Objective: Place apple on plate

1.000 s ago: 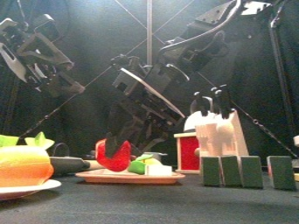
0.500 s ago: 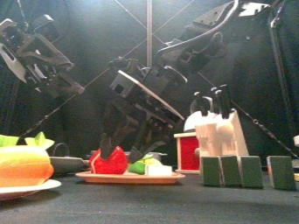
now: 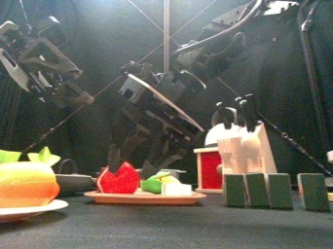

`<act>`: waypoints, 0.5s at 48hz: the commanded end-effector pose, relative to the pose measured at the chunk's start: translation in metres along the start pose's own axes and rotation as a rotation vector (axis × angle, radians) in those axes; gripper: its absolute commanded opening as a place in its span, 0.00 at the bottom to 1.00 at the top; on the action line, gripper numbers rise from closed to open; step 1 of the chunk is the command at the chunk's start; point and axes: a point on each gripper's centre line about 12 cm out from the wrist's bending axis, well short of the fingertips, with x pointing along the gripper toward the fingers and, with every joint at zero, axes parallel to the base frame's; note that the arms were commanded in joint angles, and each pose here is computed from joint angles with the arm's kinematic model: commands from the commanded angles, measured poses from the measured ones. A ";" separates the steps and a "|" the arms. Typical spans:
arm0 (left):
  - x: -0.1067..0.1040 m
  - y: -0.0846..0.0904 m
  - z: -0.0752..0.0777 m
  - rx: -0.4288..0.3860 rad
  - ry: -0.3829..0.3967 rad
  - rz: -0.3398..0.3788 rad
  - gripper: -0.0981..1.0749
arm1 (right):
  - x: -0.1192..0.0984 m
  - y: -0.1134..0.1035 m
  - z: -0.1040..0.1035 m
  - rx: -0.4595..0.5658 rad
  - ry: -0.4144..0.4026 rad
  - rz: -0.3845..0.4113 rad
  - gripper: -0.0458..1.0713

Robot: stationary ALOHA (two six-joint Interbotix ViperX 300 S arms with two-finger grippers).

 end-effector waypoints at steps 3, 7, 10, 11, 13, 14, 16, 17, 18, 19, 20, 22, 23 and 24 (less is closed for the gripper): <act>0.001 0.000 0.005 0.003 -0.016 0.001 0.92 | -0.010 0.009 0.016 0.016 -0.035 0.034 0.91; 0.001 0.000 0.005 0.004 -0.016 0.000 0.92 | -0.009 0.010 0.014 0.021 -0.031 0.036 0.91; 0.001 0.001 0.005 0.004 -0.016 0.002 0.92 | -0.008 0.009 0.013 0.044 -0.019 0.033 0.91; 0.001 0.000 0.005 0.003 -0.016 0.001 0.92 | -0.008 0.009 0.013 0.049 -0.015 0.033 0.91; 0.001 0.000 0.005 0.004 -0.017 0.000 0.92 | -0.008 0.009 0.011 0.065 -0.005 0.034 0.91; 0.001 0.000 0.005 0.003 -0.016 0.000 0.92 | -0.008 0.008 0.011 0.072 -0.002 0.032 0.91; 0.001 0.000 0.005 0.003 -0.016 0.001 0.92 | -0.009 0.009 0.010 0.079 0.002 0.033 0.91; 0.001 0.000 0.005 0.004 -0.016 0.000 0.92 | -0.009 0.009 0.010 0.082 0.003 0.033 0.91; 0.001 0.001 0.005 0.004 -0.016 0.002 0.92 | -0.009 0.009 0.010 0.084 0.005 0.034 0.91; 0.001 0.000 0.005 0.004 -0.016 0.000 0.92 | -0.009 0.009 0.010 0.086 0.006 0.033 0.91; 0.001 0.000 0.005 0.004 -0.016 0.000 0.92 | -0.008 0.009 0.009 0.088 0.008 0.032 0.91; 0.001 0.000 0.005 0.004 -0.016 0.000 0.92 | -0.009 0.010 0.009 0.090 0.009 0.034 0.91; 0.001 0.000 0.005 0.003 -0.016 0.001 0.92 | -0.009 0.009 0.010 0.093 0.008 0.034 0.91; 0.001 0.000 0.005 0.004 -0.016 0.000 0.92 | -0.009 0.009 0.010 0.093 0.008 0.034 0.91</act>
